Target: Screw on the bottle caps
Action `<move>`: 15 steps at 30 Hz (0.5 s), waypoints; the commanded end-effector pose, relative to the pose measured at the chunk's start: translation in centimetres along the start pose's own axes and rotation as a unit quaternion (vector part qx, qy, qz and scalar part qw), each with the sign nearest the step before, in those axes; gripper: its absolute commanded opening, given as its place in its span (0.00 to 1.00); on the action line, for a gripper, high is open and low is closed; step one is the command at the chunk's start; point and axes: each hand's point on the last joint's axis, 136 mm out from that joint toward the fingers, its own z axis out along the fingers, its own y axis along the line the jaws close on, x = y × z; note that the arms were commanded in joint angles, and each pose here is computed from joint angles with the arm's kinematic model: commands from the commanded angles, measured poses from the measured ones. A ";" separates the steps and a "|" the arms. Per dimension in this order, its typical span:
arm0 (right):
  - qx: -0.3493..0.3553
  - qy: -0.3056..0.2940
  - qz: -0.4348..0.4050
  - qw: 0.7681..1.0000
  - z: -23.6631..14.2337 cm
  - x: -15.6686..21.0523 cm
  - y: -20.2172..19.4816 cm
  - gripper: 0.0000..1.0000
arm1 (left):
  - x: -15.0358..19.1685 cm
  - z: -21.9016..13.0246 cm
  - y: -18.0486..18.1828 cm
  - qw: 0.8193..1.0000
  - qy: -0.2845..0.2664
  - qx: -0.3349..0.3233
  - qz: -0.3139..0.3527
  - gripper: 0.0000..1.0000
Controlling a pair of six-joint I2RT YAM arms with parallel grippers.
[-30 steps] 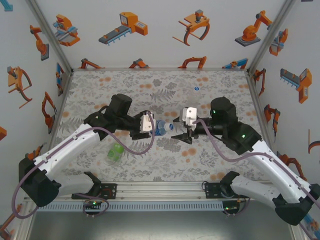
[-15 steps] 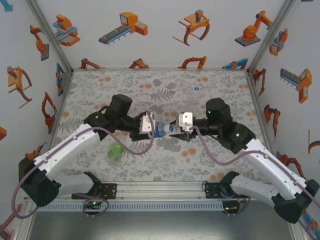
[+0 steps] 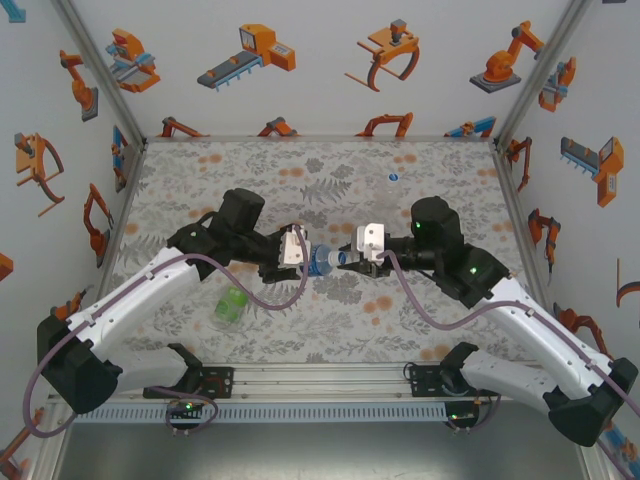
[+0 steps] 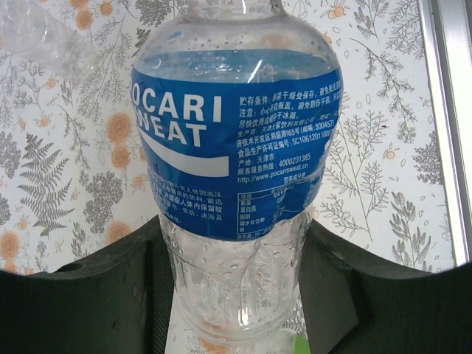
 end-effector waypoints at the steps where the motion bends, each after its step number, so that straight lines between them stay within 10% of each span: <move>1: 0.021 -0.014 0.082 0.996 0.5 -0.2 -0.9 0.09 | -1.7 -0.6 0.3 1.000 -0.020 -0.003 0.017 0.00; 6: 0.091 -0.040 0.341 0.935 1.0 1.2 -3.3 0.00 | -0.8 0.0 1.1 1.000 0.002 -0.010 0.008 0.00; 12: 0.218 0.001 0.676 0.704 0.0 7.1 -5.2 0.00 | -0.2 0.8 2.0 1.000 0.013 -0.018 0.009 0.00; 15: 0.204 -0.007 0.754 0.625 0.9 7.7 -4.8 0.00 | -0.1 1.2 2.2 1.000 0.014 -0.017 0.010 0.00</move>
